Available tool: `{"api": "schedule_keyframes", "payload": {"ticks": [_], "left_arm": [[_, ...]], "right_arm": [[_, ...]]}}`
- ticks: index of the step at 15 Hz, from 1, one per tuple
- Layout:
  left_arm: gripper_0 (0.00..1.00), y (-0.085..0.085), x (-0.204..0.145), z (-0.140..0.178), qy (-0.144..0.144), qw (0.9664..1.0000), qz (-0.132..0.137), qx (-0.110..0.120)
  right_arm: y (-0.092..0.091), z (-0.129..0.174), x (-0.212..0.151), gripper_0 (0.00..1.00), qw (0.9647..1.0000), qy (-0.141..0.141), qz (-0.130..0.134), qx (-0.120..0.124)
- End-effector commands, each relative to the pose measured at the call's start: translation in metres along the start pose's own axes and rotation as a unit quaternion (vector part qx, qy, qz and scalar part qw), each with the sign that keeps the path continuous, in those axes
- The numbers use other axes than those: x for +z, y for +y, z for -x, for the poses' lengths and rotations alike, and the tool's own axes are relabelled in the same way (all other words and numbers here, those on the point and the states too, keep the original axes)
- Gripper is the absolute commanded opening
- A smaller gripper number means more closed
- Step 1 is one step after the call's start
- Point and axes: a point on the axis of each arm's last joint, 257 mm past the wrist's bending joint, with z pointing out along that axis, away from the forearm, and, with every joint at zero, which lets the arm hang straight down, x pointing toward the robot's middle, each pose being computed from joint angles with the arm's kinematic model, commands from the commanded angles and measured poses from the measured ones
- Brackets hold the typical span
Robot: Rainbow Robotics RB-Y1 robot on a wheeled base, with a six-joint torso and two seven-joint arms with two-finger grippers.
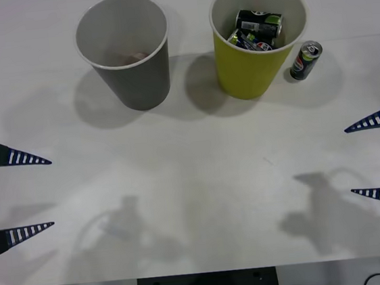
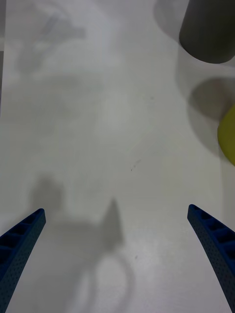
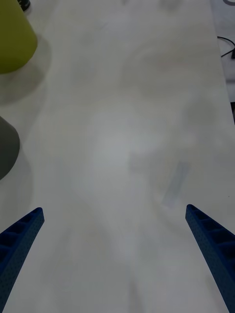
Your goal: Put the can into the green bin and the plastic bottle into the gray bin
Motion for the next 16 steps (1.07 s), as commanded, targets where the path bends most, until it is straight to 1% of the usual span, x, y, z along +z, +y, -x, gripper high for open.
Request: {"api": "schedule_keyframes", "payload": {"ticks": [1,2,4,6,8,13,16], "left_arm": [[1.0,0.0,0.0,0.0,0.0,1.0,0.0,0.0],[1.0,0.0,0.0,0.0,0.0,1.0,0.0,0.0],[1.0,0.0,0.0,0.0,0.0,1.0,0.0,0.0],[1.0,0.0,0.0,0.0,0.0,1.0,0.0,0.0],[1.0,0.0,0.0,0.0,0.0,1.0,0.0,0.0],[1.0,0.0,0.0,0.0,0.0,1.0,0.0,0.0],[1.0,0.0,0.0,0.0,0.0,1.0,0.0,0.0]], "right_arm": [[0.0,0.0,0.0,1.0,1.0,0.0,0.0,0.0],[0.01,-0.002,0.005,1.0,0.9998,-0.008,0.006,0.015],[0.008,0.004,0.002,1.0,0.9997,-0.017,0.007,0.015],[0.004,0.008,0.001,1.0,0.9996,-0.022,0.0,0.015],[-0.002,0.012,0.003,1.0,0.9995,-0.025,-0.012,0.015],[-0.01,0.018,0.021,1.0,0.9975,-0.04,-0.044,0.038],[-0.015,0.021,0.03,1.0,0.9958,-0.044,-0.067,0.044]]}}
